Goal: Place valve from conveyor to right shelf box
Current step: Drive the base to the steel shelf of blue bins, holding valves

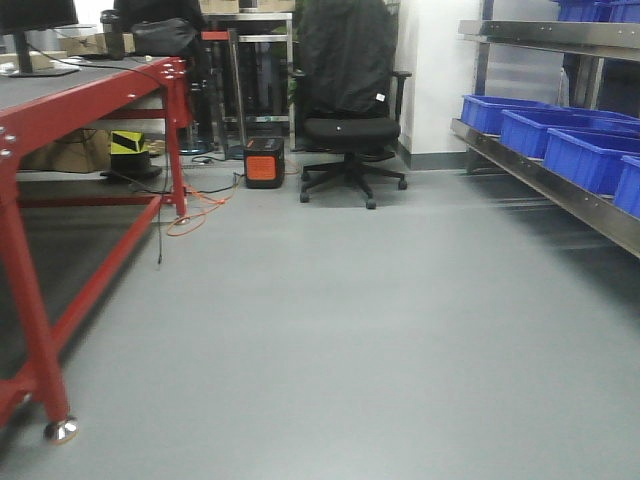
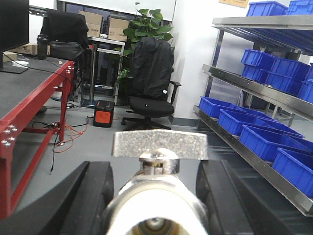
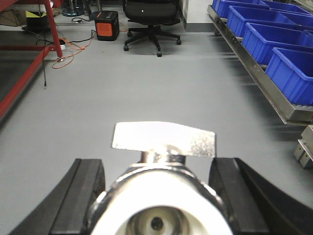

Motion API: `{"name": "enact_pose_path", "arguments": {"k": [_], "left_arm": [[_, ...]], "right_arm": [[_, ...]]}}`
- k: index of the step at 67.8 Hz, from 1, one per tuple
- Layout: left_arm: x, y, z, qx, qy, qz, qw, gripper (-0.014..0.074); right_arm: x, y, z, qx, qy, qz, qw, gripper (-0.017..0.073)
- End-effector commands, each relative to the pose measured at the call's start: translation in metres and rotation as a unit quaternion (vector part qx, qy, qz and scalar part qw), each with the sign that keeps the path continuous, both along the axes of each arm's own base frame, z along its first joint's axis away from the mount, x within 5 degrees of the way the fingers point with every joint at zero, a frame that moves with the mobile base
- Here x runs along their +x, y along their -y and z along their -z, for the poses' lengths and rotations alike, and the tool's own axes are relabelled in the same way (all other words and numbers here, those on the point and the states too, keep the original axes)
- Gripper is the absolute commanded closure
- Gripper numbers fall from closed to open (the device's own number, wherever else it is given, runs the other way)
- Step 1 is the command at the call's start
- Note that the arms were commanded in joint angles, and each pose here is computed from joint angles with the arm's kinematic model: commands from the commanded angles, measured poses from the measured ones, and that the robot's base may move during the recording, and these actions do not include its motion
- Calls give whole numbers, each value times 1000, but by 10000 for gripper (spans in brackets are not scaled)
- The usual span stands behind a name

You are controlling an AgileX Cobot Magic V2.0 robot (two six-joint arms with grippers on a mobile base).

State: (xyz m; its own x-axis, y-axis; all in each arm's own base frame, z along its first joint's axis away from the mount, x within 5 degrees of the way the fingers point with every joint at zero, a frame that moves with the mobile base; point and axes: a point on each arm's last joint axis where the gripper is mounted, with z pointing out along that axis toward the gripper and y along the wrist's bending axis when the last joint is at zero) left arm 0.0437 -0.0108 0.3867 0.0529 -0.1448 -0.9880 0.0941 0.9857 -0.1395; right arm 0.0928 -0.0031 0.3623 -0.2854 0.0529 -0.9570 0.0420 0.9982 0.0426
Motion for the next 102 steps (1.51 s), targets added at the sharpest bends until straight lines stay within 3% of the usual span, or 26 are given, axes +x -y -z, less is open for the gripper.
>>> {"name": "enact_pose_path", "arguments": {"k": [1, 102], "left_arm": [[-3, -1, -6, -8, 27, -5, 1000, 704], [-3, -1, -6, -8, 27, -5, 1000, 704]], "right_arm": [[-1, 1, -12, -8, 51, 4, 999, 721], [-1, 1, -12, -8, 51, 4, 999, 721]]}}
